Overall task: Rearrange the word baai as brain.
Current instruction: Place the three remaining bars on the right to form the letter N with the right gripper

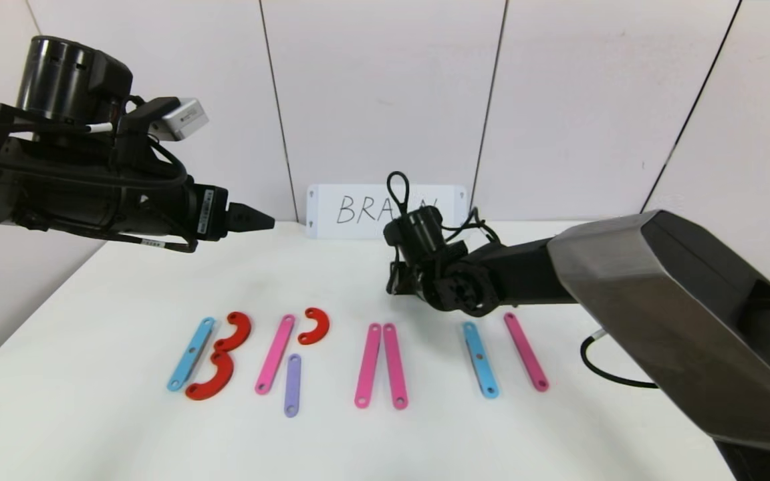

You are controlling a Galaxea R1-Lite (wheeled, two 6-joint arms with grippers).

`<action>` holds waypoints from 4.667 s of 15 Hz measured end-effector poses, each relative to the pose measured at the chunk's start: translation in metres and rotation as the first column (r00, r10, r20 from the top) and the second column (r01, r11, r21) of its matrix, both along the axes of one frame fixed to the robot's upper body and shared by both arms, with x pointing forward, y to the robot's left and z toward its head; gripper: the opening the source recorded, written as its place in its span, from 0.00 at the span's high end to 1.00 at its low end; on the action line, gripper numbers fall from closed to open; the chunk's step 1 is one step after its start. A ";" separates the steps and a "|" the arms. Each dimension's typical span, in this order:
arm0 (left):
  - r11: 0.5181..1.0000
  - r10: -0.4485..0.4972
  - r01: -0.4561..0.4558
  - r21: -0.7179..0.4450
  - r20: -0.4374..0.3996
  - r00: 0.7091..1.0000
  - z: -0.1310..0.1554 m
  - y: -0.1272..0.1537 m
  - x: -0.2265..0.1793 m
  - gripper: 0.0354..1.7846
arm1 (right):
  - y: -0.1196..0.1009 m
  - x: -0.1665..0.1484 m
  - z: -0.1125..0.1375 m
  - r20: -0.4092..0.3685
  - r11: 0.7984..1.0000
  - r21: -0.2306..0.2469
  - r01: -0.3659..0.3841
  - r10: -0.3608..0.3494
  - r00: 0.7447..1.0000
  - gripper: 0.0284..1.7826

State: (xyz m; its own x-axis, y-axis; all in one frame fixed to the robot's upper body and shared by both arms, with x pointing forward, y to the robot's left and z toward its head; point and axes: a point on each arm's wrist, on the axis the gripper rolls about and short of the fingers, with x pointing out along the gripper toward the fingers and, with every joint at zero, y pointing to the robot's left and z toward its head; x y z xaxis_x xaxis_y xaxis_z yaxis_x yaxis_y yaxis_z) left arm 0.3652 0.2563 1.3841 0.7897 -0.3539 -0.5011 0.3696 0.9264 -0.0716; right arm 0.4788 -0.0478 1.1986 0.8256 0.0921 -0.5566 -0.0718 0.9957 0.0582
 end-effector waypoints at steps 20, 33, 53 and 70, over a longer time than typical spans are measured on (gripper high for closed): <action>1.000 -0.002 0.002 0.001 -0.011 1.000 -0.003 0.000 0.001 0.02 | -0.194 -0.126 0.057 -0.053 0.960 0.013 -0.281 0.281 0.958 0.89; 1.000 -0.003 0.003 0.002 -0.015 1.000 -0.004 -0.001 0.002 0.02 | -0.241 -0.120 0.003 -0.105 0.919 -0.017 -0.394 0.390 0.915 0.89; 1.000 -0.002 0.002 0.002 -0.015 1.000 -0.004 -0.001 0.003 0.02 | -0.240 -0.100 -0.032 -0.083 0.937 -0.044 -0.346 0.342 0.936 0.89; 1.000 -0.002 0.002 0.002 -0.017 1.000 -0.004 -0.001 0.002 0.02 | -0.236 -0.103 -0.031 -0.083 0.933 -0.044 -0.358 0.354 0.932 0.85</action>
State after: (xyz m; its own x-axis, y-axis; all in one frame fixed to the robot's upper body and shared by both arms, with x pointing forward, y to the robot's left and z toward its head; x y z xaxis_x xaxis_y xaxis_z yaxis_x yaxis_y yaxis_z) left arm 0.3677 0.2557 1.3799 0.7804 -0.3544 -0.5151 0.3705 0.9257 -0.0757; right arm 0.3755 -0.2842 1.1673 0.7020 0.3390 -0.6264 -0.4201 0.9072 0.0202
